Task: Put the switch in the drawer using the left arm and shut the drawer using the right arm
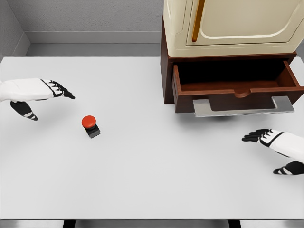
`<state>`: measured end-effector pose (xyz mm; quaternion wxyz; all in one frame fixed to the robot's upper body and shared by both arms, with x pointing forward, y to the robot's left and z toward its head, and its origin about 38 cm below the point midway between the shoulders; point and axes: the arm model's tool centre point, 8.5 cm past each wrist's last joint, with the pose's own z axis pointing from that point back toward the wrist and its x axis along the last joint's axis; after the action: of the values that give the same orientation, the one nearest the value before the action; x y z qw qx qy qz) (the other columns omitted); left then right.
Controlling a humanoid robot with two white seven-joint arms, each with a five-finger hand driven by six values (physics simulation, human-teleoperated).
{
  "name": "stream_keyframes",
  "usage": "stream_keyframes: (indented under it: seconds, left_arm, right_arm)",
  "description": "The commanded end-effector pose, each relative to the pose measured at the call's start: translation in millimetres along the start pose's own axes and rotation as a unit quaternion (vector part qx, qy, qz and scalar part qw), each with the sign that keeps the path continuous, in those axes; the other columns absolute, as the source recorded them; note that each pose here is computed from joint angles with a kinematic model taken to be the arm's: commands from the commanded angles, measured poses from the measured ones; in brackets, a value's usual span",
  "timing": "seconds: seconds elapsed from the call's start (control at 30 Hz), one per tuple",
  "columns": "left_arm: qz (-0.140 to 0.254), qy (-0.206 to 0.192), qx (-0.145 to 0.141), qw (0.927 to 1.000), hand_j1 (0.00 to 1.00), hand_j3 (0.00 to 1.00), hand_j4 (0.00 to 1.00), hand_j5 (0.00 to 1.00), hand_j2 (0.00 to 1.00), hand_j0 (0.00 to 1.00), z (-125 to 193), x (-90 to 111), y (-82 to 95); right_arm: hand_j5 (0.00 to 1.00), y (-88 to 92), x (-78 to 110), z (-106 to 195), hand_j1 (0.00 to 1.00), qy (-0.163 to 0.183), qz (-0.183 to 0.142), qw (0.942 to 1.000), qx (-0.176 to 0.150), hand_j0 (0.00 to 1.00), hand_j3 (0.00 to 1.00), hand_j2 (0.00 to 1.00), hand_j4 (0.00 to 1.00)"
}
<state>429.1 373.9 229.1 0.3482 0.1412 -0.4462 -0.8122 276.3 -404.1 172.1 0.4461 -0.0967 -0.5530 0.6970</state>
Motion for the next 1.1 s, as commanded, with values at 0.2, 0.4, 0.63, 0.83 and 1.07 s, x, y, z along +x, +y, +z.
stream_keyframes:
  seconds: [0.2,0.4,0.63,0.83,1.07]
  left_arm:
    - [0.004,-0.040,0.009,0.9992,1.00,1.00,1.00,1.00,1.00,1.00,-33,19,0.9]
    - [0.006,-0.084,0.008,0.9964,1.00,1.00,1.00,1.00,1.00,1.00,-70,43,-1.1]
    - [-0.027,-0.125,-0.007,0.9918,1.00,1.00,1.00,1.00,1.00,1.00,-73,75,-2.2]
    - [-0.033,-0.121,-0.013,0.9920,0.97,0.97,0.97,0.97,0.97,0.97,-74,74,-5.1]
    - [-0.035,-0.117,-0.017,0.9924,0.81,0.81,0.81,0.81,0.81,0.81,-74,73,-7.0]
  right_arm:
    - [1.00,-5.5,-0.8,0,1.00,0.001,0.003,1.0000,-0.005,1.00,1.00,1.00,1.00]
    - [0.77,-22.1,-17.0,67,0.77,0.083,0.004,0.9950,-0.055,0.77,0.77,0.77,0.77]
    - [0.68,-28.0,-15.8,87,0.68,0.090,-0.019,0.9888,-0.117,0.68,0.68,0.68,0.68]
    - [0.69,-28.4,-15.5,87,0.69,0.087,-0.022,0.9883,-0.123,0.69,0.69,0.69,0.69]
    - [0.73,-23.8,-16.2,88,0.73,0.090,-0.030,0.9867,-0.132,0.73,0.73,0.73,0.73]
